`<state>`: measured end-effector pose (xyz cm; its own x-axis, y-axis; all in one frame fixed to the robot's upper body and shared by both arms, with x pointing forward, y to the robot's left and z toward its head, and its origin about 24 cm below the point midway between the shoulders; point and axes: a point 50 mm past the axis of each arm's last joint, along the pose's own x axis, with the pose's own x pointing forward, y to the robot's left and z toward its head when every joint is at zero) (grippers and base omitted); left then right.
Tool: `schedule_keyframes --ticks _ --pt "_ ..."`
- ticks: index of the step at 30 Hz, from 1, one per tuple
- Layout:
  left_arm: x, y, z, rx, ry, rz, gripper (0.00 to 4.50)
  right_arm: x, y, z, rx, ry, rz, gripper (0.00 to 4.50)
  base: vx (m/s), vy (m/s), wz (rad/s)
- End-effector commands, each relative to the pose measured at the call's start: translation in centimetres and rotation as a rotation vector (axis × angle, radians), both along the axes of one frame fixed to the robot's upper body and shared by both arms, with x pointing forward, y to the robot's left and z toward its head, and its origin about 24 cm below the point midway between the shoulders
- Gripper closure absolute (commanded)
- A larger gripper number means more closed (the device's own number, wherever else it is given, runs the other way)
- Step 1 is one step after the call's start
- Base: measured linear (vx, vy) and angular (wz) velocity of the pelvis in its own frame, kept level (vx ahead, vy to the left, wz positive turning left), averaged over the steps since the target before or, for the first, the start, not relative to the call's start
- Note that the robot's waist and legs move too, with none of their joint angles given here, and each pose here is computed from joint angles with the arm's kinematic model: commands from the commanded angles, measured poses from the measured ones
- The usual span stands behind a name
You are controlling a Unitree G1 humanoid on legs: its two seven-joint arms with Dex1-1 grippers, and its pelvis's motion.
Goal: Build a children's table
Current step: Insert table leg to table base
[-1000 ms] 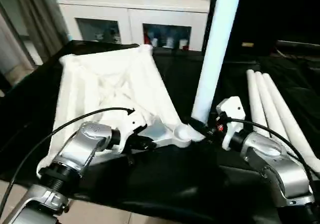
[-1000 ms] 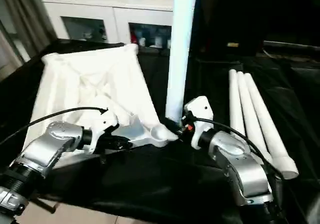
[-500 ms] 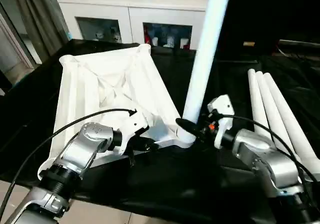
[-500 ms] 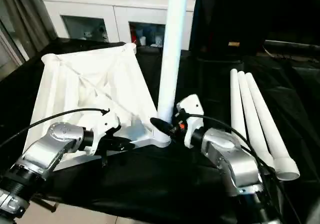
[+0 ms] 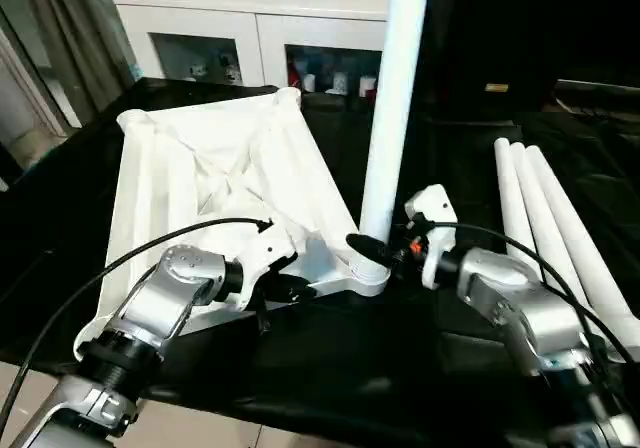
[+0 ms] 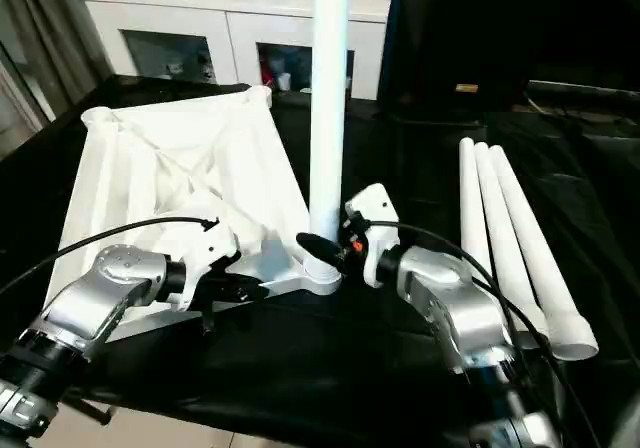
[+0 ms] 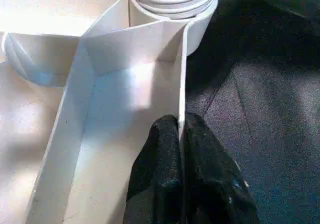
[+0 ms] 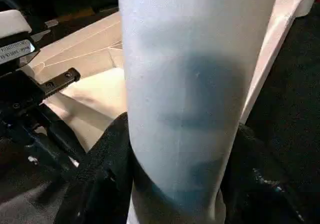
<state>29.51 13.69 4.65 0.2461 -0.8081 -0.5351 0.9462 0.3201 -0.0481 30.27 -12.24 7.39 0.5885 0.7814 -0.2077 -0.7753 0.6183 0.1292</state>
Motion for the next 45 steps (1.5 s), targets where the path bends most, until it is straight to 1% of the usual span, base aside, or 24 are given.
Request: schedule_keyframes --ticks 1,6,10,11,15,22,23,24,26,28,30,32,35,38,39,42,44,45 --pt "0.0 -0.4 0.6 -0.09 -0.027 -0.004 4.5 -0.1 0.4 -0.8 -0.006 0.03 0.018 2.61 0.0 0.0 0.0" --pt "-0.2 -0.4 0.5 -0.128 -0.036 0.024 4.5 -0.2 0.5 -1.2 -0.002 0.036 0.018 2.61 0.0 0.0 0.0" --pt "-0.4 -0.4 0.3 -0.156 -0.022 0.039 4.5 -0.2 0.7 -1.4 0.008 0.042 0.02 2.61 0.0 0.0 0.0" --pt "-0.6 -0.4 0.0 -0.168 -0.011 0.052 4.5 -0.2 0.8 -1.5 0.015 0.044 0.02 2.61 0.0 0.0 0.0" --pt "-0.8 -0.4 -0.4 -0.173 0.003 0.054 4.5 -0.4 0.9 -1.7 0.017 0.048 0.023 2.61 0.0 0.0 0.0" --pt "-1.1 -0.3 -1.0 -0.115 0.01 0.041 4.5 -0.5 0.9 -2.0 0.019 0.055 0.022 2.61 0.0 0.0 0.0" --pt "-0.9 -0.2 -1.1 -0.094 0.002 0.05 4.5 -0.4 0.4 -2.2 0.071 0.073 -0.034 2.61 0.0 0.0 0.0" --pt "-0.9 -0.1 -1.1 -0.093 0.001 0.051 4.5 -0.4 0.3 -2.3 0.077 0.075 -0.04 2.61 0.0 0.0 0.0" --pt "-0.6 -0.1 -1.0 -0.084 -0.006 0.058 4.5 -0.6 -0.4 -2.8 0.129 0.096 -0.089 2.61 0.0 0.0 0.0" --pt "-0.6 -0.1 -0.9 -0.083 -0.007 0.058 4.5 -0.8 -0.6 -3.0 0.143 0.101 -0.1 2.61 0.0 0.0 0.0" --pt "-0.5 -0.2 -0.9 -0.081 -0.008 0.059 4.5 -1.1 -1.1 -3.6 0.179 0.11 -0.136 2.61 0.0 0.0 0.0" --pt "-0.5 -0.2 -0.9 -0.081 -0.009 0.059 4.5 -1.2 -1.3 -3.7 0.186 0.111 -0.145 2.61 0.0 0.0 0.0" --pt "-0.3 -0.2 -0.8 -0.077 -0.013 0.061 4.5 -1.5 -1.7 -4.2 0.221 0.106 -0.18 2.61 0.0 0.0 0.0" --pt "0.0 -0.1 -0.8 -0.07 -0.026 0.071 4.5 -2.0 -2.3 -4.8 0.278 0.076 -0.249 2.61 0.0 0.0 0.0" --pt "0.0 -0.1 -0.8 -0.07 -0.026 0.071 4.5 -2.0 -2.3 -4.8 0.278 0.076 -0.249 2.61 0.0 0.0 0.0" --pt "0.1 -0.1 -0.7 -0.069 -0.032 0.077 4.5 -2.5 -2.6 -5.6 0.287 0.06 -0.287 2.61 0.0 0.0 0.0" --pt "0.2 0.0 -0.6 -0.066 -0.038 0.081 4.5 -2.7 -2.6 -5.8 0.291 0.051 -0.301 2.61 0.0 0.0 0.0" --pt "0.3 0.0 -0.6 -0.065 -0.041 0.083 4.5 -2.8 -2.6 -5.8 0.283 0.03 -0.312 2.61 0.0 0.0 0.0"
